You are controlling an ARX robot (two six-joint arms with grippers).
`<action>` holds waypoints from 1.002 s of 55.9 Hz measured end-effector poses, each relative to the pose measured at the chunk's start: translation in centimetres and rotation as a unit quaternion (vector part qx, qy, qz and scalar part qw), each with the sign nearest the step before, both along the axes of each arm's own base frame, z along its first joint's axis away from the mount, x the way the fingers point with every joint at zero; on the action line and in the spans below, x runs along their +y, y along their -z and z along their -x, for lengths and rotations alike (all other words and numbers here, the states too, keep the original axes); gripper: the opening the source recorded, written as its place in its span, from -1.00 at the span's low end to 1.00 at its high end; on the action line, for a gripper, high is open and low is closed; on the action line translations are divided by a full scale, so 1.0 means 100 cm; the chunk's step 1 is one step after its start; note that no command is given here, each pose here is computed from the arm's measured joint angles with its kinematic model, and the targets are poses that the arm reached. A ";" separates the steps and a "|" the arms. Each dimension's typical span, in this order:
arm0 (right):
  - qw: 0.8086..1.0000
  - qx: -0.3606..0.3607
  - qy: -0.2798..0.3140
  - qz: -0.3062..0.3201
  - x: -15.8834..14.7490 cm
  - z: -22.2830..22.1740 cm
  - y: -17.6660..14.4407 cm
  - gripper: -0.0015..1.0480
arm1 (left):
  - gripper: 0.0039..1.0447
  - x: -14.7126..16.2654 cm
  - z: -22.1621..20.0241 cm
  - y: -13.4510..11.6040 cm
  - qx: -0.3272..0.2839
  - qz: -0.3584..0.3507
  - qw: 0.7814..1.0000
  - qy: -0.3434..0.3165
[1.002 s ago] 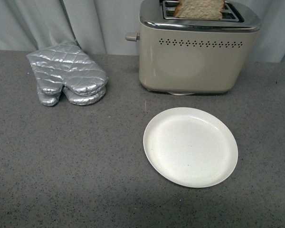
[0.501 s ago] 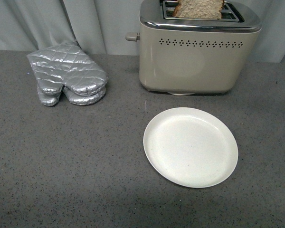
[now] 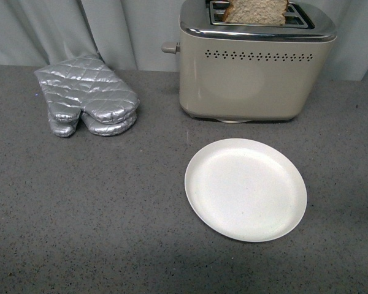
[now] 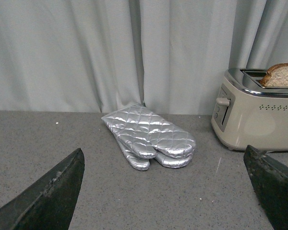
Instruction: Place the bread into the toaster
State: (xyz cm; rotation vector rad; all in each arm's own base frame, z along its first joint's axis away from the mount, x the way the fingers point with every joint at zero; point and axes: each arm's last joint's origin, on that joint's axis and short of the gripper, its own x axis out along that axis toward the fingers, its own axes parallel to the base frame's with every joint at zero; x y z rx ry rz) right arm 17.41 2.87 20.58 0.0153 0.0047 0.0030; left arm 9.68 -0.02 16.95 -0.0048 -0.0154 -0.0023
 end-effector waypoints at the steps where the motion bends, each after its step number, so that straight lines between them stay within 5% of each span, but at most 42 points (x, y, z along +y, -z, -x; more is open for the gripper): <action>1: 1.000 0.001 0.000 0.001 -0.002 0.002 0.002 -0.07 | 0.88 0.000 0.000 0.000 0.000 0.000 1.000 0.000; 15: 1.000 0.002 0.001 0.007 -0.015 0.024 0.019 -0.99 | 0.88 0.000 0.000 0.000 0.000 0.000 1.000 0.000; 56: 1.000 -0.005 0.002 0.006 -0.029 0.052 0.038 -0.99 | 0.88 0.000 0.000 0.000 0.000 0.000 1.000 0.000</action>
